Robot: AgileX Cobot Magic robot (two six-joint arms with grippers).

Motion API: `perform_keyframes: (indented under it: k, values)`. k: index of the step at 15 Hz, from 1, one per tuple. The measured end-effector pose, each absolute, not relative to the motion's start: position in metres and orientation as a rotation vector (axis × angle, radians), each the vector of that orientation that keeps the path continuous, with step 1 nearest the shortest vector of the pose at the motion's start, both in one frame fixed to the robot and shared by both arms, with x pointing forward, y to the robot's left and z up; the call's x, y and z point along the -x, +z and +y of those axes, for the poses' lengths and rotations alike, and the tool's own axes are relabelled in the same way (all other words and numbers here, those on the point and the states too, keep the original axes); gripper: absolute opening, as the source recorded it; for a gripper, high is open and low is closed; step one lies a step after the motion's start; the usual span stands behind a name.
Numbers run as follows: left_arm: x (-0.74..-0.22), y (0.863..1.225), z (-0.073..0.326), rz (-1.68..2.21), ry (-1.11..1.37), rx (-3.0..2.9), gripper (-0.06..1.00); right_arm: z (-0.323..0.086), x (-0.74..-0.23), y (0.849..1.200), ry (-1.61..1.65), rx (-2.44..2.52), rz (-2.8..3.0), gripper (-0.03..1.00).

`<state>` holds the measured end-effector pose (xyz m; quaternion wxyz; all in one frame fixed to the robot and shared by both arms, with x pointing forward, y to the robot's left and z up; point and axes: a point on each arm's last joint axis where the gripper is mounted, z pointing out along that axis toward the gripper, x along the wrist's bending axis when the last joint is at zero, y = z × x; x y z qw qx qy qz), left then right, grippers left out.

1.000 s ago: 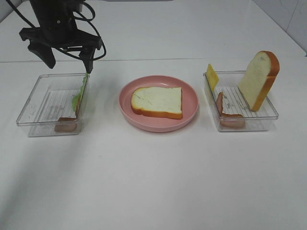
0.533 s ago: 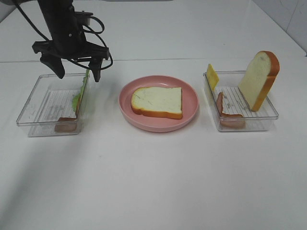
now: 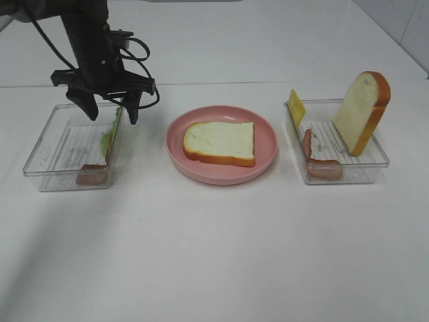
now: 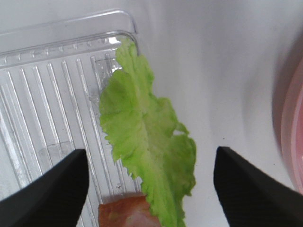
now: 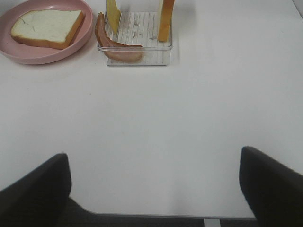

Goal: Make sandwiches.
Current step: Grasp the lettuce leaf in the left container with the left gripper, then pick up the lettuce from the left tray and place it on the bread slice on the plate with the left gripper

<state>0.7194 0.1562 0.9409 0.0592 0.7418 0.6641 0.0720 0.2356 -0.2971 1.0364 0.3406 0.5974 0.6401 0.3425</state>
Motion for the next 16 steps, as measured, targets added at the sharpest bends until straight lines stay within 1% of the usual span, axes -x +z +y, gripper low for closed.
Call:
perform_keyframes:
  k: [3,6,8,13,15,16]
  values:
    - [-0.719,0.941,0.156,2.011,0.218,-2.246,0.52,-0.297,-0.236,1.036,0.891,-1.555,1.666,0.94]
    - [-0.719,0.941,0.156,2.010,0.218,-2.247,0.12,-0.297,-0.236,1.036,0.891,-1.555,1.666,0.94]
    - [-0.719,0.941,0.156,1.994,0.220,-2.263,0.01,-0.297,-0.236,1.036,0.891,-1.555,1.666,0.94]
    - [-0.719,0.944,0.156,1.985,0.217,-2.269,0.00,-0.297,-0.236,1.036,0.891,-1.555,1.666,0.94]
    - [-0.716,0.962,0.157,1.965,0.242,-2.245,0.00,-0.297,-0.236,1.036,0.891,-1.555,1.666,0.94]
    - [-0.713,0.983,0.158,1.946,0.271,-2.212,0.00,-0.297,-0.236,1.036,0.891,-1.555,1.666,0.94]
